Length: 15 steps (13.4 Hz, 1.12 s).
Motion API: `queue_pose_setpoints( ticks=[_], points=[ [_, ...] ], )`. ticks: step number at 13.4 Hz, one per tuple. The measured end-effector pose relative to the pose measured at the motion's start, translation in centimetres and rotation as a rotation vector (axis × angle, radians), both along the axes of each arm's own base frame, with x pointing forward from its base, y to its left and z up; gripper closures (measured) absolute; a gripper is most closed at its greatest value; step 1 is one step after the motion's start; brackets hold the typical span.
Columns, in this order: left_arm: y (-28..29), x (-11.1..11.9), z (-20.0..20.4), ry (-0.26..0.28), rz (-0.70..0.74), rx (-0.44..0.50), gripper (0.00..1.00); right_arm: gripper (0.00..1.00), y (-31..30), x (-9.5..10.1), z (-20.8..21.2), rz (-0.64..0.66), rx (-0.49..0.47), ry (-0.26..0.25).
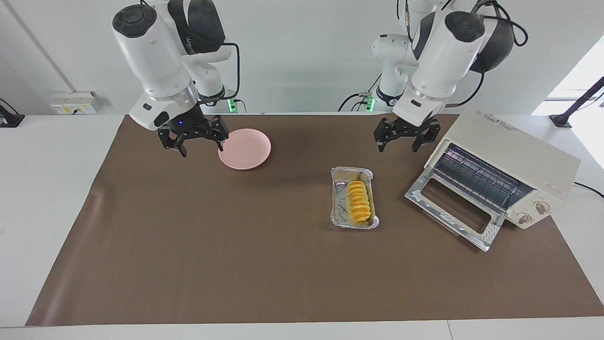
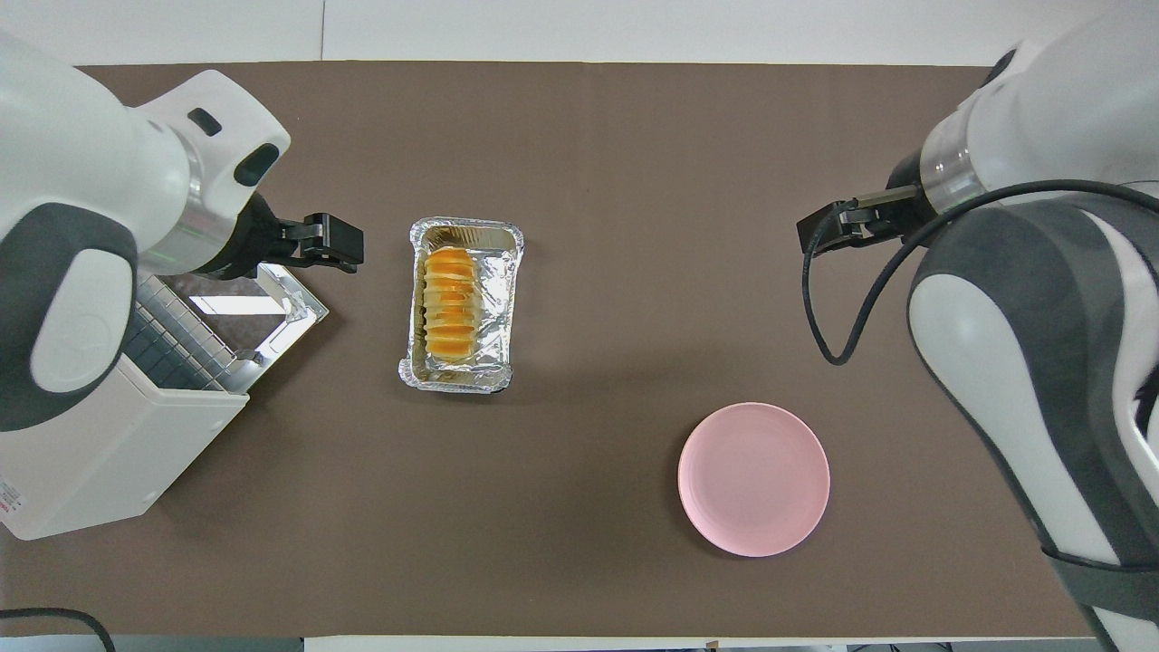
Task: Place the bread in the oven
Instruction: 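Grasp the foil tray rim with the left gripper while the right gripper withdraws, then lift the foil tray with the left gripper and carry it to the oven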
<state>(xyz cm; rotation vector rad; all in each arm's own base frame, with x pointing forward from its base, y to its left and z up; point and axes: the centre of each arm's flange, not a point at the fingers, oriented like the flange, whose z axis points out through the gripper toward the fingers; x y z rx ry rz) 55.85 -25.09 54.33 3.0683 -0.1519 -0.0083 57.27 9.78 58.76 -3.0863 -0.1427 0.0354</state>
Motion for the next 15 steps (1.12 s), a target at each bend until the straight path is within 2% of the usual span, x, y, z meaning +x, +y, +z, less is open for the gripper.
queue_pose_setpoints(
  ticks=[3, 5, 7, 13, 14, 15],
  points=[
    [-7.5, 0.5, -9.3, -0.004, -0.021, -0.012, 0.00, 0.00, -3.1, -2.2, 0.1, -0.043, -0.015, 0.029],
    [-9.7, 0.6, -14.7, 0.008, -0.035, -0.008, 0.00, 0.00, -4.7, -2.5, -0.3, -0.038, -0.017, 0.038],
    [-11.1, 0.4, -18.4, 0.035, -0.053, 0.006, 0.00, 0.00, -6.2, -2.5, -1.1, -0.058, -0.018, 0.054],
    [-12.9, -1.9, -21.4, 0.087, -0.055, 0.039, 0.03, 0.00, -8.2, -2.7, -1.9, -0.067, -0.052, 0.068],
    [-13.4, -2.5, -21.7, 0.093, -0.053, 0.044, 0.09, 0.00, -8.2, -2.8, -1.9, -0.058, -0.055, 0.068],
    [-13.8, -3.1, -22.1, 0.100, -0.050, 0.050, 0.09, 0.00, -8.2, -2.8, -2.0, -0.053, -0.056, 0.070]
  ],
)
